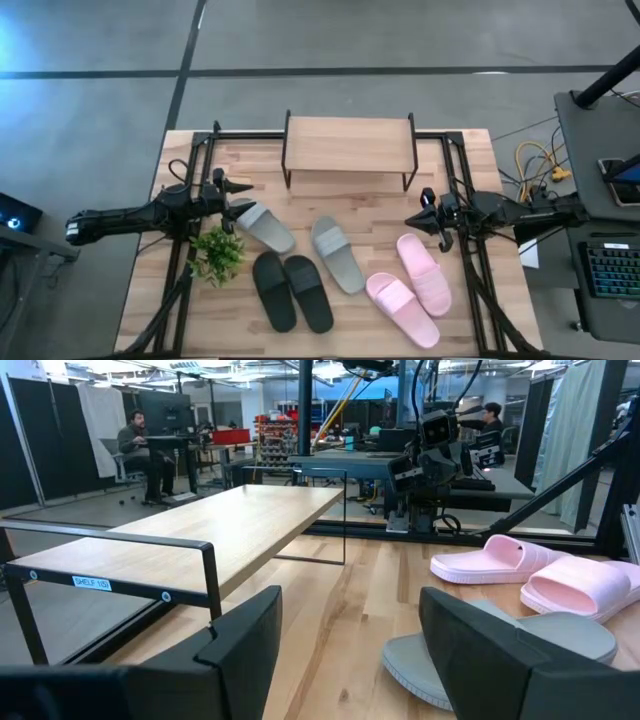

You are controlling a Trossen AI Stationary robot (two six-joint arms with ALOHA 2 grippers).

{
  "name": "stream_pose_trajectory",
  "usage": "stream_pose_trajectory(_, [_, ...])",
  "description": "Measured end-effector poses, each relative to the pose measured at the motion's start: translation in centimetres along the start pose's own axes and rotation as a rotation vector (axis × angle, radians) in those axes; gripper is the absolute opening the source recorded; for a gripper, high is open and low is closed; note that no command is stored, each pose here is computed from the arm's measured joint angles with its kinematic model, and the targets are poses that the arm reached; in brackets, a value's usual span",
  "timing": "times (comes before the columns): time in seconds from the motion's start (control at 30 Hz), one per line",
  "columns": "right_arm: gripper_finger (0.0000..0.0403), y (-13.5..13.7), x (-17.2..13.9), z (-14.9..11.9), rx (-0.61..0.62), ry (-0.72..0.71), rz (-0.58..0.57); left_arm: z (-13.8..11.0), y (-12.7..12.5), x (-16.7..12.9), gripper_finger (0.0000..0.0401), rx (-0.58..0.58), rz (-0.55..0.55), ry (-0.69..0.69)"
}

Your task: Pick and place slides into the shelf

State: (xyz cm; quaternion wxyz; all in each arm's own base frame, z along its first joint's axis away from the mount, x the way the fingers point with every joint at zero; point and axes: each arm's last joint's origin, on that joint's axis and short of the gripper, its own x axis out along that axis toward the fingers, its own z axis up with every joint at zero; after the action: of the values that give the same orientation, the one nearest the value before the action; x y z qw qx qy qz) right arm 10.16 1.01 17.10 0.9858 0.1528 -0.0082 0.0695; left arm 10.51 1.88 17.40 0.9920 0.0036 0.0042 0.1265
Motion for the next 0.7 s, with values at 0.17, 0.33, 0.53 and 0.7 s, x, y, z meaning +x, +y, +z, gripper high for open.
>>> stream_pose_trajectory(0.17, [0.0013,0.0,0.0,0.0,0.000,0.000,0.000,0.0,0.0,0.0,0.0223,0.000,0.000,0.000])
stream_pose_trajectory(0.33, [0.0013,0.0,0.0,0.0,0.000,0.000,0.000,0.0,0.0,0.0,0.0223,0.000,0.000,0.000])
stream_pose_trajectory(0.53, [0.0013,0.3,0.0,0.9,0.162,-0.088,0.036,0.0,0.0,0.0,0.0223,0.000,0.000,0.000])
stream_pose_trajectory(0.7, [0.0013,-0.2,-0.1,1.5,0.796,-0.254,-0.075,0.0,0.0,0.0,0.0223,0.000,0.000,0.000])
